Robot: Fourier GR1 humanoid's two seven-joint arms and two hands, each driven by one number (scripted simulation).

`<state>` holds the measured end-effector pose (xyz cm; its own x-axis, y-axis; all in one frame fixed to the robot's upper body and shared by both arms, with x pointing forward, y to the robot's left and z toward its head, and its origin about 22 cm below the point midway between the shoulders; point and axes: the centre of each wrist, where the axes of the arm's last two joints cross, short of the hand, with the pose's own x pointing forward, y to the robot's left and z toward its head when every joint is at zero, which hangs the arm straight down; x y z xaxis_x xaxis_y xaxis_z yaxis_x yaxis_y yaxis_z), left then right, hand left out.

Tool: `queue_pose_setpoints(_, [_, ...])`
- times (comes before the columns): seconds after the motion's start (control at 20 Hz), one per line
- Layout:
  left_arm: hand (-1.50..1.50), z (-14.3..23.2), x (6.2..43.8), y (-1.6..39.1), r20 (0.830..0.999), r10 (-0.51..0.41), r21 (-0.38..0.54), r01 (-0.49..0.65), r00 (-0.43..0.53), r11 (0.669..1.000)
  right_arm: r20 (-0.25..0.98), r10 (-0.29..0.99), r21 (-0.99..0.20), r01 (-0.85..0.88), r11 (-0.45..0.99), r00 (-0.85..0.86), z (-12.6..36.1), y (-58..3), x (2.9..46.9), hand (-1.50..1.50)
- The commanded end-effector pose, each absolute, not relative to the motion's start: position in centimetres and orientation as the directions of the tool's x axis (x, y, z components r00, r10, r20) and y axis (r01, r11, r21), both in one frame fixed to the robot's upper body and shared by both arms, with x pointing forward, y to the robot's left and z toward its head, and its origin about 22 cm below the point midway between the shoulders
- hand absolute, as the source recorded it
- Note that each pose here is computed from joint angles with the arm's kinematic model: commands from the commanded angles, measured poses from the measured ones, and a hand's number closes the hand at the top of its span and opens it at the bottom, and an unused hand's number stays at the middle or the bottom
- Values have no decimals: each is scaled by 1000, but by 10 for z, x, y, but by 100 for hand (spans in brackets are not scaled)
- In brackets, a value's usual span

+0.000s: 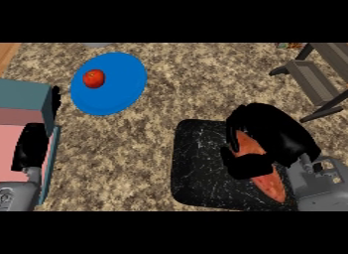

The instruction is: Pick the sweet potato from the tray and place it in the tiered basket

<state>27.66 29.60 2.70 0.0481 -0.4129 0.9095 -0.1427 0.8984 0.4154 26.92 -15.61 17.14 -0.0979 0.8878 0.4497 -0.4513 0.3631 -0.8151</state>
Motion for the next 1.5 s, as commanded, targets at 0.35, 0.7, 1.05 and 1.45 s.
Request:
queue_pose_setpoints(0.35, [0, 35, 283, 302, 911, -408, 413, -132, 61, 901, 621, 735, -756, 41, 654, -271, 300, -196, 209, 150])
queue_pose_setpoints(0.7, [0, 31, 277, 300, 913, -405, 407, -138, 40, 903, 596, 760, -730, 222, 647, -258, 393, -225, 217, 150])
queue_pose_setpoints(1.05, [0, 35, 276, 292, 907, -419, 420, -105, 37, 901, 521, 821, -798, 210, 566, -233, 444, -277, 244, 150])
queue_pose_setpoints(1.45, [0, 18, 274, 293, 914, -406, 404, -115, 8, 907, 463, 857, -838, 205, 506, -226, 433, -287, 299, 150])
